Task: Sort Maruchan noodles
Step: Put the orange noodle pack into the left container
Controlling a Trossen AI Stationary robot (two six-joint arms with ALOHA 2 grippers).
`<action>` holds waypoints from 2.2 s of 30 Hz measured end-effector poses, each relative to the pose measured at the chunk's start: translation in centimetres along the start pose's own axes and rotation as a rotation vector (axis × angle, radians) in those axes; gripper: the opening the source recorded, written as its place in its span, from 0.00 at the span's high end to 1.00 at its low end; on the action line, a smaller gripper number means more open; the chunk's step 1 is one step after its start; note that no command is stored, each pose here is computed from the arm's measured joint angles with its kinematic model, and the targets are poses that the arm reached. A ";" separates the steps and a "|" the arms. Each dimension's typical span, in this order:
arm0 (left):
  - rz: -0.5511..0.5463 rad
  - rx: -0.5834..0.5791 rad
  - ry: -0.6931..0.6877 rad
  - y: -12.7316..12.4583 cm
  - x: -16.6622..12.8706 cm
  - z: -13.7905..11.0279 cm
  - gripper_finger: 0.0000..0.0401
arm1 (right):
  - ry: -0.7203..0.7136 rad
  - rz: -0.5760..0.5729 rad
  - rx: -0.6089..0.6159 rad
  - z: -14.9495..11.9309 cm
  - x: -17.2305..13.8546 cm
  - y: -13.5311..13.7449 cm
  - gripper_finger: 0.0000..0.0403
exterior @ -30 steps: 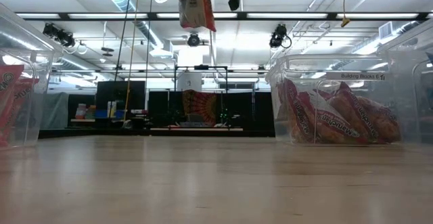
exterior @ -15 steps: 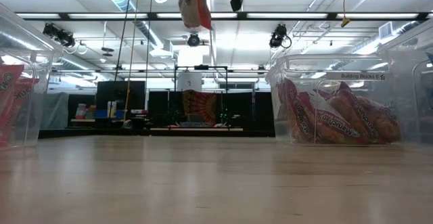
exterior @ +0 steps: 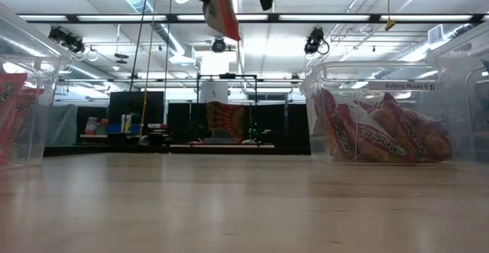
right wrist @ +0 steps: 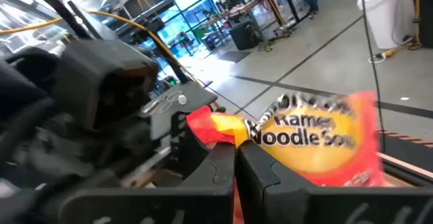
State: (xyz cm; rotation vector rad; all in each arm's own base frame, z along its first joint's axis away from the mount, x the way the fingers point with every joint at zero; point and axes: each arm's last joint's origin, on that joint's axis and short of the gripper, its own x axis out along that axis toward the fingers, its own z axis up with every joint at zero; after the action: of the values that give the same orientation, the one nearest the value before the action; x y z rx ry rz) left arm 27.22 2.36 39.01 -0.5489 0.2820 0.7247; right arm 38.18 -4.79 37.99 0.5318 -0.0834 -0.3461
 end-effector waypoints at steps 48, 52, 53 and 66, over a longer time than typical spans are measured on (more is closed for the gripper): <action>-0.480 0.452 1.103 4.7 -15.3 -10.6 1.00 | 0.437 0.078 -0.280 -2.0 -9.2 5.2 0.41; -0.477 0.572 1.157 5.3 -16.6 -13.4 1.00 | 0.471 0.054 -0.207 -3.2 -8.6 5.4 0.42; -0.493 0.598 1.169 5.4 -17.1 -13.8 1.00 | 0.475 0.046 -0.196 -3.5 -8.3 5.4 0.42; -0.499 0.778 1.101 7.3 -18.2 -18.6 0.99 | 0.527 -0.024 -0.133 -6.6 -5.4 4.4 0.42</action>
State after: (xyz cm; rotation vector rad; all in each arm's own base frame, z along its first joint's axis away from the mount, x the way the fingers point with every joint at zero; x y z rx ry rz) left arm 8.05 -13.62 28.70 -0.1928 1.3301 -0.2641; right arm 35.57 3.80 34.61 0.4775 0.4531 -0.2244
